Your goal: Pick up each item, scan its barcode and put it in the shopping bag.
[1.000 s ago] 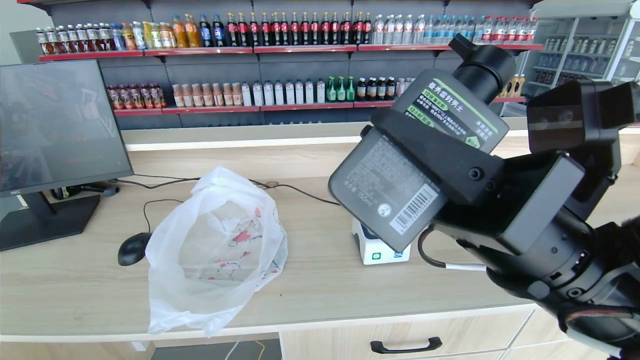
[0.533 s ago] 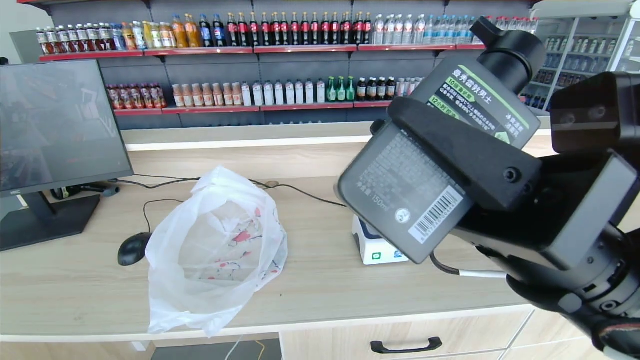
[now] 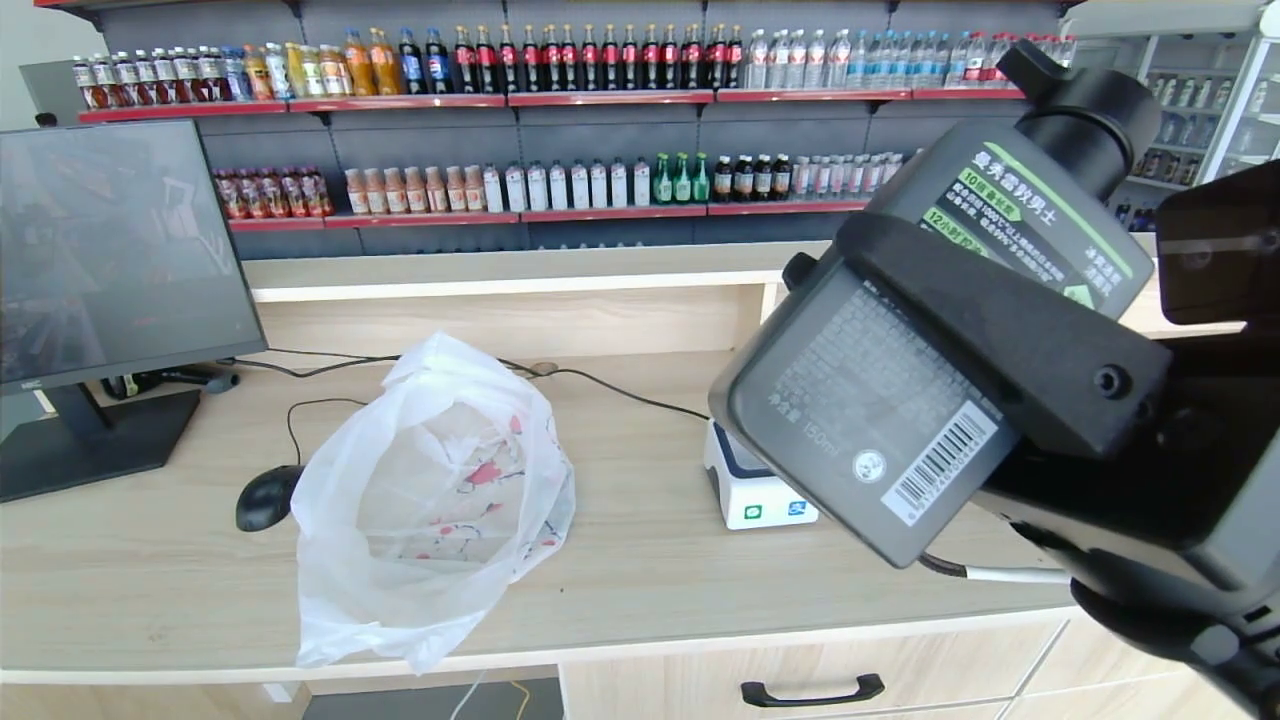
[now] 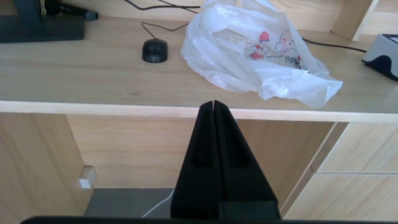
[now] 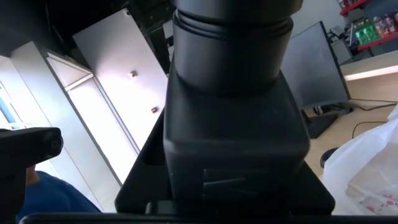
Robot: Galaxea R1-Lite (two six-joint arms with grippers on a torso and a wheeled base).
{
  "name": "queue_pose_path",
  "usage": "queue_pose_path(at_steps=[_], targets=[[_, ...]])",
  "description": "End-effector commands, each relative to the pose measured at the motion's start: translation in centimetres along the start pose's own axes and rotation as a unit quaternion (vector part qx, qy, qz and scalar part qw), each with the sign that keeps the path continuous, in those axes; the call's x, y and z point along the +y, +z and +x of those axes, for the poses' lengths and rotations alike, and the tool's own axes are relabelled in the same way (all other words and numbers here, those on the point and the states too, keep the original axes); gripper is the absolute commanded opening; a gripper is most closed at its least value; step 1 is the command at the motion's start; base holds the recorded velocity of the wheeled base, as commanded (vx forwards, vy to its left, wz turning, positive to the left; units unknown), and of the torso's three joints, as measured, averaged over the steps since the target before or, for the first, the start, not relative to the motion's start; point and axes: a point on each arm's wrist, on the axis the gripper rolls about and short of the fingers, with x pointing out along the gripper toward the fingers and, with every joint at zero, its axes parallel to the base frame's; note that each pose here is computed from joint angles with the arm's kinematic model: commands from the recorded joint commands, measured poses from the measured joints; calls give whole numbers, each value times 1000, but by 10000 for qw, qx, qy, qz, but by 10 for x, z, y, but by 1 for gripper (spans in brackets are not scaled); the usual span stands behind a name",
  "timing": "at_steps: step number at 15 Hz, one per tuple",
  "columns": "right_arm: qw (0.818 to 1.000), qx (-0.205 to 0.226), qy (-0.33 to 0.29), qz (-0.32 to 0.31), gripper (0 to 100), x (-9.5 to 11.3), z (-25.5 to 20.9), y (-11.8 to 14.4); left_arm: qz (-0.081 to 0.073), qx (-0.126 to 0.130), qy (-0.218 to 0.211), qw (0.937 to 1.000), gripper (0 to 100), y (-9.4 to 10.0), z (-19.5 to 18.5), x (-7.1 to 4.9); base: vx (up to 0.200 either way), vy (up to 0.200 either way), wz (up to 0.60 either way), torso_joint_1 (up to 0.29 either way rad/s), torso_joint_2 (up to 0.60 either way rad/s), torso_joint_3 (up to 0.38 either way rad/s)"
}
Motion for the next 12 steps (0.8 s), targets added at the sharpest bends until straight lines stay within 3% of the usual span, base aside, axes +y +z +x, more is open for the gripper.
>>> queue_pose_path(at_steps=[1, 9, 12], targets=[[10000, 9, 22, 12, 0, 2, -1, 0, -1, 1, -2, 10000, 0, 0, 0, 0, 0, 0, 0, 0, 0, 0], [9997, 199, -145, 68, 0, -2, -11, -8, -1, -6, 6, 10000, 0, 0, 0, 0, 0, 0, 0, 0, 0, 0], [9978, 485, -423, -171, 0, -10, -26, -19, -1, 1, -2, 10000, 0, 0, 0, 0, 0, 0, 0, 0, 0, 0]])
